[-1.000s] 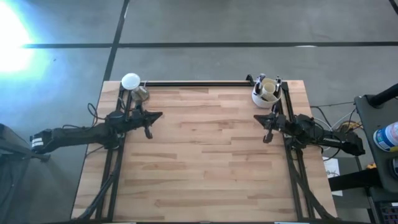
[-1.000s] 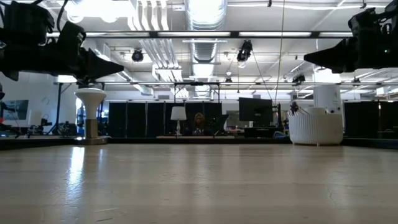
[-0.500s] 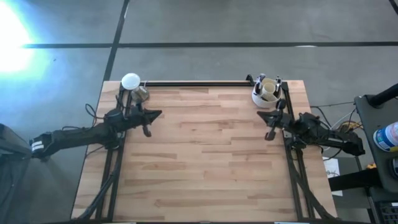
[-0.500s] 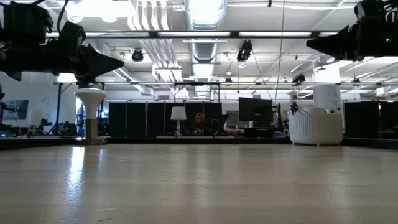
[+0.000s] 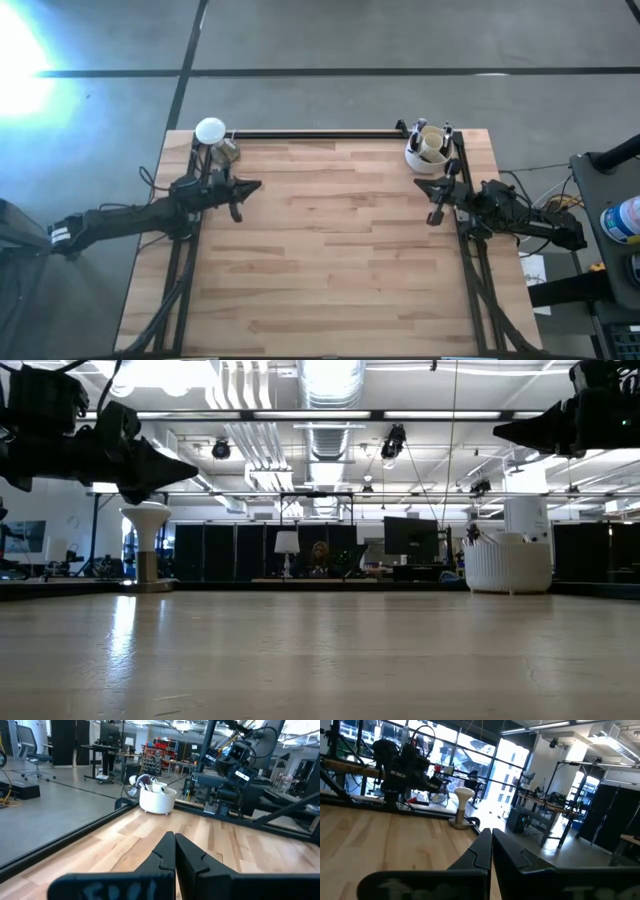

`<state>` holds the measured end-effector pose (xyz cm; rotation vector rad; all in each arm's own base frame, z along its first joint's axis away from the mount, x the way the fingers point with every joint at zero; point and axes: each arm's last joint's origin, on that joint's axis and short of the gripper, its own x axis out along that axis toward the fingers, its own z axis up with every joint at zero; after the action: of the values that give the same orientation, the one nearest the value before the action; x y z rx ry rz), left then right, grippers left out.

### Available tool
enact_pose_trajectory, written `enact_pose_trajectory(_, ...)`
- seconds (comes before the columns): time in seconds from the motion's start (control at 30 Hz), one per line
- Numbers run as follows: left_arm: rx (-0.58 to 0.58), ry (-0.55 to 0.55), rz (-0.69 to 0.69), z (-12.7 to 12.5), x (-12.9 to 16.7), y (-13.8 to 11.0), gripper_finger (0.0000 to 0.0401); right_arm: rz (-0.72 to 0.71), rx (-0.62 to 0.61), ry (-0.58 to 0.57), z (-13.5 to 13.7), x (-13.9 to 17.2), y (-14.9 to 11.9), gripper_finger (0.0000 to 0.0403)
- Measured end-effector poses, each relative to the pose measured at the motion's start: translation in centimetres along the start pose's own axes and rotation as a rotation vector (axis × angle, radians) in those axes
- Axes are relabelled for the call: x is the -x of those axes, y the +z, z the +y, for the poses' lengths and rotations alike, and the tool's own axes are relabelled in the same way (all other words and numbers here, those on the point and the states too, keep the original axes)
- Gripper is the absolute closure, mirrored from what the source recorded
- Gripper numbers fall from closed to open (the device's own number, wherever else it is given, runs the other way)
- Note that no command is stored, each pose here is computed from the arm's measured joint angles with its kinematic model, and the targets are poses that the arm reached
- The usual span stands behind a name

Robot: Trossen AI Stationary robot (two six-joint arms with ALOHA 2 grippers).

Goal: Put items in baskets/containers
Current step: Return to Home Position

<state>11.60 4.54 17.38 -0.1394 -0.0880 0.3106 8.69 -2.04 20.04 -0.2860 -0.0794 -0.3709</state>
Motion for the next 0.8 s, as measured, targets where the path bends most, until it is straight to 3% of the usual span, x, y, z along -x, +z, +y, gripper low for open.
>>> enact_pose_trajectory(0.33, -0.084, 0.017, 0.021, 0.07, 0.39, -0.16, 0.0401, 0.001, -0.05, -0.002, 0.0, 0.0, 0.0, 0.0394)
enact_pose_trajectory(0.8, -0.057, 0.037, -0.007, 0.12, 0.54, 0.11, 0.0401, -0.006, -0.05, -0.004, -0.06, 0.02, 0.16, 0.0394)
